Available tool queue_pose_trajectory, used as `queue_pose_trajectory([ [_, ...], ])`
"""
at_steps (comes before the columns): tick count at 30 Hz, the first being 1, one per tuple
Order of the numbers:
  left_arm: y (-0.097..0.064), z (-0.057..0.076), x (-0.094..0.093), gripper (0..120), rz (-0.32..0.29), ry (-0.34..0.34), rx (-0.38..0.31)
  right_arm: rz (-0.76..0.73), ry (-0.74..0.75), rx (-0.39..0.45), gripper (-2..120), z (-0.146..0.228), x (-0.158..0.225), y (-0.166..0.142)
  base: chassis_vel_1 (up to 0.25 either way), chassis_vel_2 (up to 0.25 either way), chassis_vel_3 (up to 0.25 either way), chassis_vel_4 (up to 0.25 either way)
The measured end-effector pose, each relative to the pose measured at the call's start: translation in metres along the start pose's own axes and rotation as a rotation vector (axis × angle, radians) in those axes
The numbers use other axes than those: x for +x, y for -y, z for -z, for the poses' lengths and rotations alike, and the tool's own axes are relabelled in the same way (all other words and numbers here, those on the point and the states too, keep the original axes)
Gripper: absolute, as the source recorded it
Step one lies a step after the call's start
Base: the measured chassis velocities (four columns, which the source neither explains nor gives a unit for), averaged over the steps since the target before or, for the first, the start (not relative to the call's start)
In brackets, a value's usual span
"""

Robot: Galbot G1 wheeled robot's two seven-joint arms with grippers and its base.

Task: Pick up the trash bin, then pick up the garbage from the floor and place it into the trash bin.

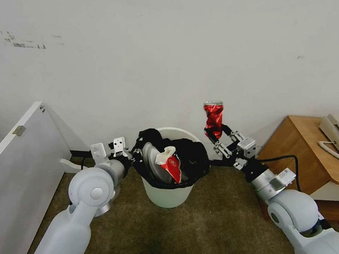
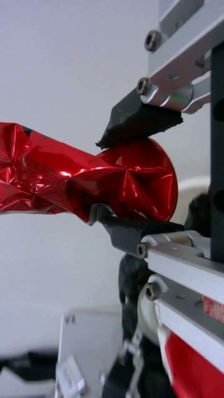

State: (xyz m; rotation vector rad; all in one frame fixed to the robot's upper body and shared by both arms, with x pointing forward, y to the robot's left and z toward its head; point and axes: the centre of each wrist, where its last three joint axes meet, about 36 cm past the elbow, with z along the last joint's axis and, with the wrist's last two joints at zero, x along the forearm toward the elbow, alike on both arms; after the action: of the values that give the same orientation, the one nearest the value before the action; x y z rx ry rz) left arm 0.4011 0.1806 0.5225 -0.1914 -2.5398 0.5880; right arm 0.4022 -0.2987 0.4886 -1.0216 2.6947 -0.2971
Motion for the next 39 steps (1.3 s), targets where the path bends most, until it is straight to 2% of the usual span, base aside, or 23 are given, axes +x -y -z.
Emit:
queue_pose_trajectory([
  [8, 0.000, 0.000, 0.000, 4, -0.002, 0.001, -0.002, 0.093, -0.010, 0.000, 39, -0.005, 0.003, -0.006, 0.000, 0.000, 0.000, 0.000],
  [19, 0.000, 0.000, -0.001, 4, -0.005, 0.004, 0.002, 0.241, 0.001, 0.011, 39, 0.000, 0.006, 0.001, 0.000, 0.000, 0.000, 0.000],
  [39, 0.002, -0.002, -0.003, 4, -0.011, -0.003, 0.003, 0.288, 0.010, 0.012, 39, 0.000, 0.005, 0.006, 0.000, 0.000, 0.000, 0.000],
])
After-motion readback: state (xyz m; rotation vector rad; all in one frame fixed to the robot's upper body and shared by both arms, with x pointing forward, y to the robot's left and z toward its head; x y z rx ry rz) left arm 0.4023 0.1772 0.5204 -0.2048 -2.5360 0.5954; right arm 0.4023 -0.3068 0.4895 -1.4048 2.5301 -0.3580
